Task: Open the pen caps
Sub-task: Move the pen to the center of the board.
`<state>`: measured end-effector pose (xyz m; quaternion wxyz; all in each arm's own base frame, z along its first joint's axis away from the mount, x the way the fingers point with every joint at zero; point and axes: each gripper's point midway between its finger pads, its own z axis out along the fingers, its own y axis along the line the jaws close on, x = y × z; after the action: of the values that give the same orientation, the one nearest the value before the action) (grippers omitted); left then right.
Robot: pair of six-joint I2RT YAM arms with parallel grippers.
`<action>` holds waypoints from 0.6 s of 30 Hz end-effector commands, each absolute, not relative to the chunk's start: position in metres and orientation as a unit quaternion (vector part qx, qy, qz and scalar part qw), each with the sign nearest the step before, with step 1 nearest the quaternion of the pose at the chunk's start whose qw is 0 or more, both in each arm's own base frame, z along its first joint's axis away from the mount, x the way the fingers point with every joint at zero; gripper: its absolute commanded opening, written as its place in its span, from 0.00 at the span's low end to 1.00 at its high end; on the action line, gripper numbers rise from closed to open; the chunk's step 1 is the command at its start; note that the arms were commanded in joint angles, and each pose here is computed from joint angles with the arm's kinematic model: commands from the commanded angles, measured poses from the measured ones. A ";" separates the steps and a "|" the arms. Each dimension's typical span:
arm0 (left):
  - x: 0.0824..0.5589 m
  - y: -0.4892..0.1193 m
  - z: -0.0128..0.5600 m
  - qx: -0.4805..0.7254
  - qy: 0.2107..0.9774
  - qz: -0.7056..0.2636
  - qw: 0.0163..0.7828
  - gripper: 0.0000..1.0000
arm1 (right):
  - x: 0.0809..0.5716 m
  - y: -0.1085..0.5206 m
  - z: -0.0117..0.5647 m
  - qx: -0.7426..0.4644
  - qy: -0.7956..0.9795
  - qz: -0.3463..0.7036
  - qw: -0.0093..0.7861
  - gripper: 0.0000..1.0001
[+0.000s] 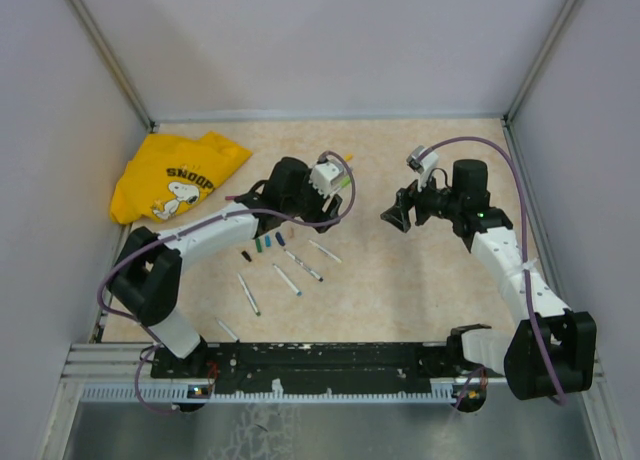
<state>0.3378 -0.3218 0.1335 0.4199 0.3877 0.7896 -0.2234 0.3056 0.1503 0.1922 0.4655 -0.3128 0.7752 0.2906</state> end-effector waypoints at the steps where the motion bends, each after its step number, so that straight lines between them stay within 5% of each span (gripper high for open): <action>1: 0.344 -0.325 0.143 0.400 0.779 -0.224 0.427 0.75 | 0.313 0.151 0.219 -0.322 0.752 0.290 0.497 0.73; 18: 0.354 -0.329 0.136 0.408 0.785 -0.217 0.413 0.75 | 0.312 0.152 0.220 -0.320 0.751 0.294 0.497 0.73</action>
<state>0.3463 -0.3238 0.1287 0.4090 0.3976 0.7924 -0.2162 0.3042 0.1518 0.1930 0.4642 -0.3135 0.7736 0.2963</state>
